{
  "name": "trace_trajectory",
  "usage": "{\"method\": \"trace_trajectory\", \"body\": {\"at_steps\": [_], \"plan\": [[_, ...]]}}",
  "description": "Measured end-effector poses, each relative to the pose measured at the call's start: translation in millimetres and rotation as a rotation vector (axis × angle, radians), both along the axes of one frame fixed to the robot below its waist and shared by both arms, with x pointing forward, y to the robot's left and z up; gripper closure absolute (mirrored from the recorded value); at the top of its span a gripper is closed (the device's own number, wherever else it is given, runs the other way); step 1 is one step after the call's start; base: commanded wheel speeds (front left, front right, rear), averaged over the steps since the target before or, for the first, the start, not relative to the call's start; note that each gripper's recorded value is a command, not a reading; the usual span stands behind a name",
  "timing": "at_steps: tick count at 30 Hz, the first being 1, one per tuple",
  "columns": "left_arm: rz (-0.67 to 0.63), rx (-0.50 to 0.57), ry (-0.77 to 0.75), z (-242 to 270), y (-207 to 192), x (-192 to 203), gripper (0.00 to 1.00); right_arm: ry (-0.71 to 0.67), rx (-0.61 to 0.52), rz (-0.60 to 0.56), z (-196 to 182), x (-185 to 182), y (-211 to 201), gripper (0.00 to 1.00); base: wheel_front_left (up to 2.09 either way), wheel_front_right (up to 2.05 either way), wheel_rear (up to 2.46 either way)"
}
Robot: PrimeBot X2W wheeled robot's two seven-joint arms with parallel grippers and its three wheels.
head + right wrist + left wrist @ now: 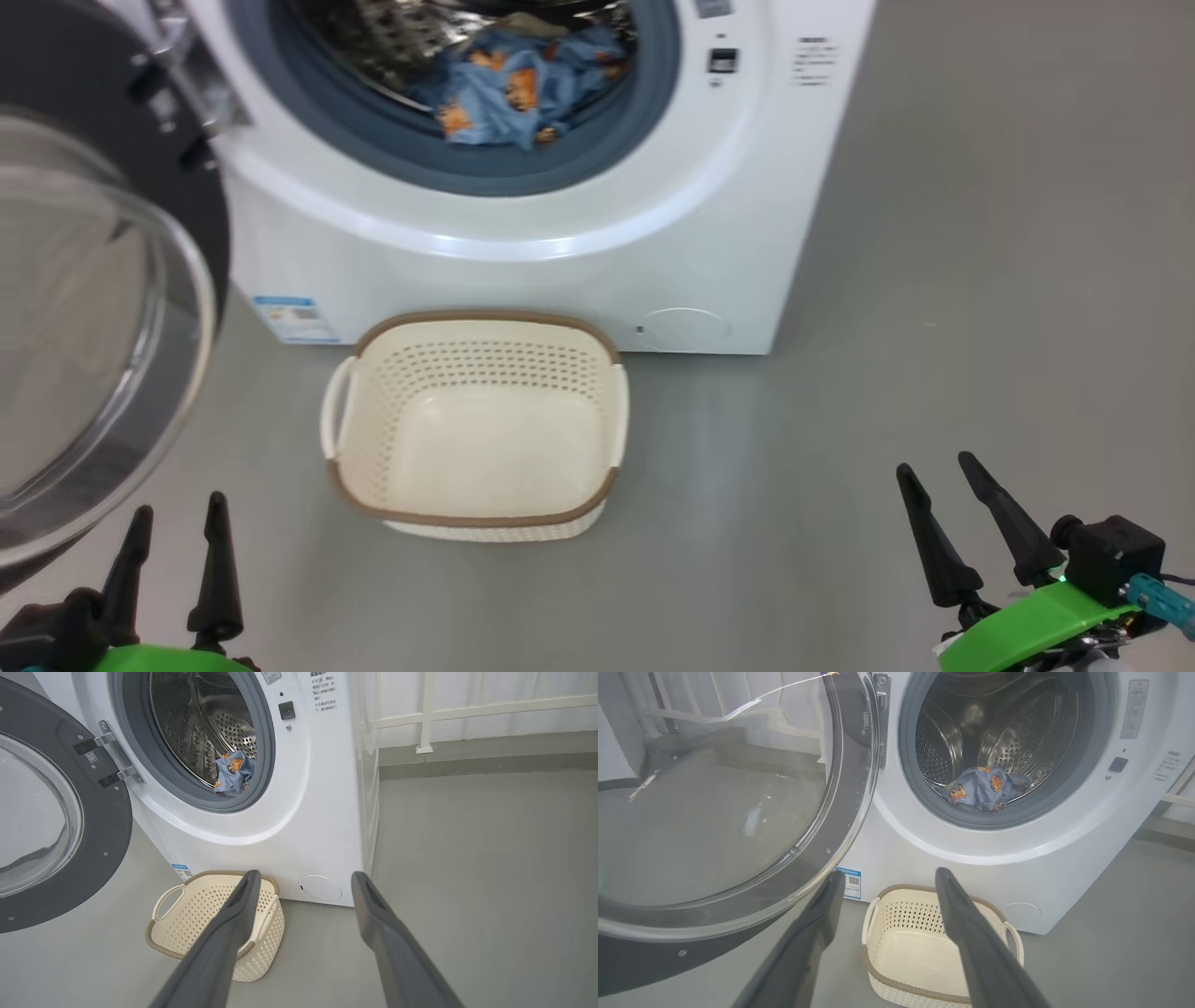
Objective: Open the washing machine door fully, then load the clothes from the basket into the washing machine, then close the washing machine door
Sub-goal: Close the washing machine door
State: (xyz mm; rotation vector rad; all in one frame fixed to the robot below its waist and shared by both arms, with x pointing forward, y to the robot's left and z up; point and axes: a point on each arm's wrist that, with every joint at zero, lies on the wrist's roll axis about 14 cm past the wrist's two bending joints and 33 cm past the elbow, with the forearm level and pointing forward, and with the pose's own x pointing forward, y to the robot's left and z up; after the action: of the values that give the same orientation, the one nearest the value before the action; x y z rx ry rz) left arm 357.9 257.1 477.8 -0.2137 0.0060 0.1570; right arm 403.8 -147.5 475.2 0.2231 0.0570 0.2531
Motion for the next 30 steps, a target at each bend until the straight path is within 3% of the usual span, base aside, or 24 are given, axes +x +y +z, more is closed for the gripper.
{"method": "trace_trajectory", "body": {"at_steps": [12,30], "plan": [[0.191,-0.014,0.009,-1,45,-55,0.0,-0.019,-0.001,0.228,3,22,76,0.0,0.0,0.0,0.0],[0.484,-0.026,0.015,-1,95,-159,0.0,-0.063,0.01,0.586,17,16,202,0.0,0.0,0.0,0.0]]}}
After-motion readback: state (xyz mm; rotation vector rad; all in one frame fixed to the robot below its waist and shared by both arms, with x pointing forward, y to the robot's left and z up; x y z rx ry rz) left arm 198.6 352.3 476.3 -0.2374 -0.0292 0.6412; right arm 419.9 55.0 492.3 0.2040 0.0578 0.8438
